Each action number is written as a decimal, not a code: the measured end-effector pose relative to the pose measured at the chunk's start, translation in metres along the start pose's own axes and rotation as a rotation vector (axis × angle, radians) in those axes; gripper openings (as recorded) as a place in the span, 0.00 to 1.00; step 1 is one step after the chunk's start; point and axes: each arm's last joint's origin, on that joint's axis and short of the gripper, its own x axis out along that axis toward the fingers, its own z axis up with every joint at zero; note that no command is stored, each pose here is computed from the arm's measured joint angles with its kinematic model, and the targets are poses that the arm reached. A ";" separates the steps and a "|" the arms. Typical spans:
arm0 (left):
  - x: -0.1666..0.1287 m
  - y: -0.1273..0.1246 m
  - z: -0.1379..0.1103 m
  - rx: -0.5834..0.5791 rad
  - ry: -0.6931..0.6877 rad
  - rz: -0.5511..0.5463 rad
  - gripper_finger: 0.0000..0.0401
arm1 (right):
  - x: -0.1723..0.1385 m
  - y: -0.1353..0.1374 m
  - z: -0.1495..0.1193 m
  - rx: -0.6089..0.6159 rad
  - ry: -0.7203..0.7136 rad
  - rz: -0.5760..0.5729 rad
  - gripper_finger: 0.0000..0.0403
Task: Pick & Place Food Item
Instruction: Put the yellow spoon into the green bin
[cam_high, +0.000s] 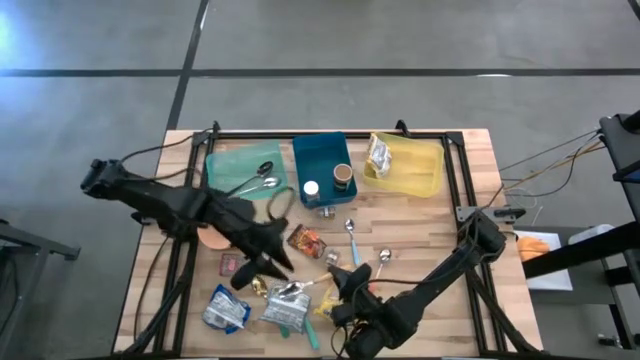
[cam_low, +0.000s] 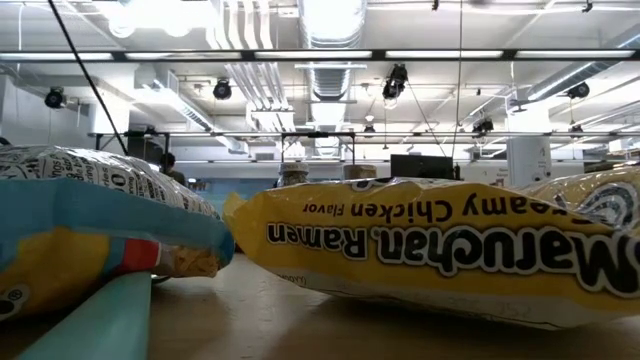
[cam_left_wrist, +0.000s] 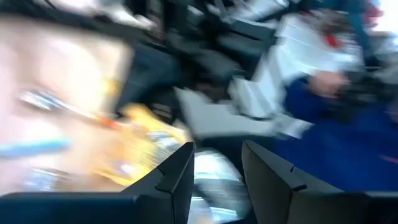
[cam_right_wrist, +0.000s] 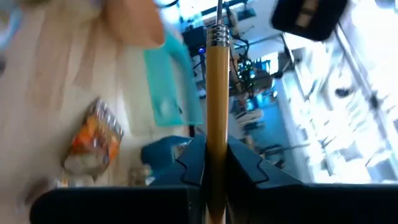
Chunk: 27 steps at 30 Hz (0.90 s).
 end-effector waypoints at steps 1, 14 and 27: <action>-0.006 -0.004 0.000 0.046 -0.037 0.040 0.35 | -0.002 -0.007 0.001 0.060 -0.005 -0.003 0.06; 0.003 0.007 -0.050 0.260 -0.397 0.252 0.35 | -0.023 -0.067 0.004 0.779 -0.056 -0.007 0.06; 0.002 0.022 -0.084 0.392 -0.712 0.201 0.35 | -0.011 -0.060 0.004 0.966 -0.034 -0.013 0.06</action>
